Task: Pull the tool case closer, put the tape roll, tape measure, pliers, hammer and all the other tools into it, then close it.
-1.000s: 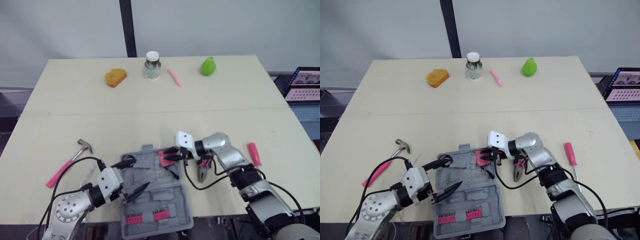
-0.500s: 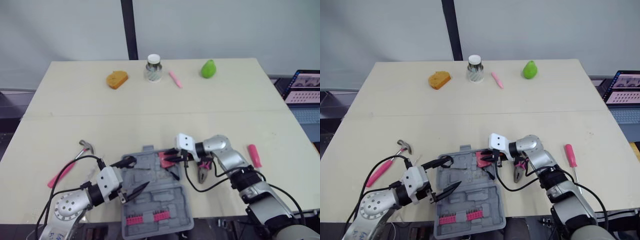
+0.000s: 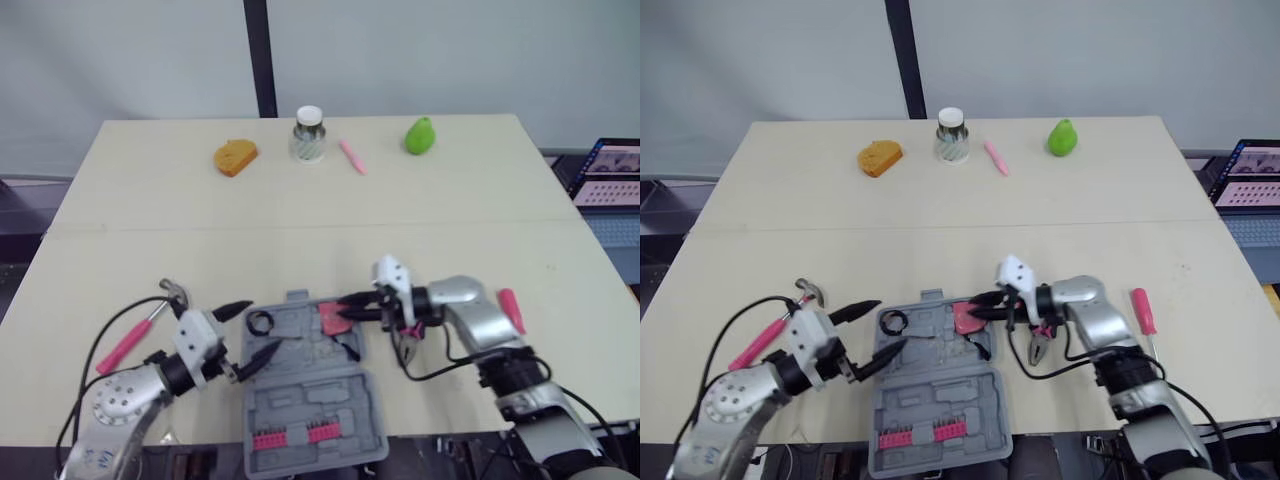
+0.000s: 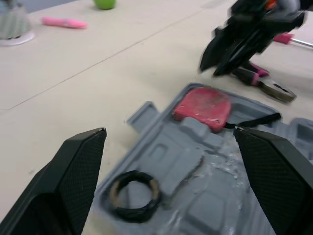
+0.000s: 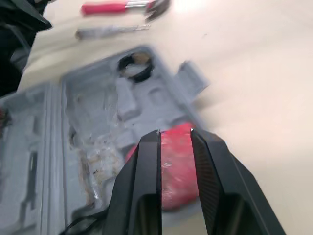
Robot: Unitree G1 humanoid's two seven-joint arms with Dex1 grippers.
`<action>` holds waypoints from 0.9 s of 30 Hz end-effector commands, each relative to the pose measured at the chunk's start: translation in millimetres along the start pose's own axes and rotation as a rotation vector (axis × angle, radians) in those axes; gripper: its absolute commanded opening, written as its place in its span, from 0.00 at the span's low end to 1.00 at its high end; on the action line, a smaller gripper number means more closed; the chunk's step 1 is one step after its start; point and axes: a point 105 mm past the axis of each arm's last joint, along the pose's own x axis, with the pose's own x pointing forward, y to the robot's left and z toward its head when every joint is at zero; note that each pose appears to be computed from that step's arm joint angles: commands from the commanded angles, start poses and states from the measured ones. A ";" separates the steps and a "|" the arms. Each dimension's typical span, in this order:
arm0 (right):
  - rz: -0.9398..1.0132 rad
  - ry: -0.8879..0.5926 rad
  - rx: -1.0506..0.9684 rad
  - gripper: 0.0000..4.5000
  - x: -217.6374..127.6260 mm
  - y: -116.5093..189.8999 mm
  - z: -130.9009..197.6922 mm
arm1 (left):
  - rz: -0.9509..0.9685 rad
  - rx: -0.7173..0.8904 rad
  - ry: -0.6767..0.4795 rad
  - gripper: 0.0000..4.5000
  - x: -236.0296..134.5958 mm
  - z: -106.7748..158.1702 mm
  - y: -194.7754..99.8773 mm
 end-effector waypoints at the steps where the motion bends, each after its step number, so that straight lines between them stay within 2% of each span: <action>1: -0.125 0.038 0.052 0.34 -51.8 -13.8 -7.4 | 0.133 -0.014 0.036 1.00 -35.7 6.7 37.7; 2: -0.178 0.068 0.090 0.41 -72.2 -19.4 -15.8 | 0.170 -0.016 0.067 1.00 -50.8 4.8 47.8; 7: -0.382 0.149 0.194 0.98 -150.0 -32.5 -38.7 | 0.335 -0.024 0.187 1.00 -117.0 -3.8 81.0; 12: -0.538 0.233 0.239 0.99 -207.8 -34.9 -60.7 | 0.452 -0.062 0.277 1.00 -170.8 -19.2 93.2; 19: -0.673 0.311 0.310 0.99 -255.5 -30.2 -91.7 | 0.590 -0.080 0.356 1.00 -228.5 -43.3 110.7; 27: -0.731 0.338 0.332 0.99 -274.7 -27.7 -103.9 | 0.625 -0.062 0.346 1.00 -239.0 -47.5 123.3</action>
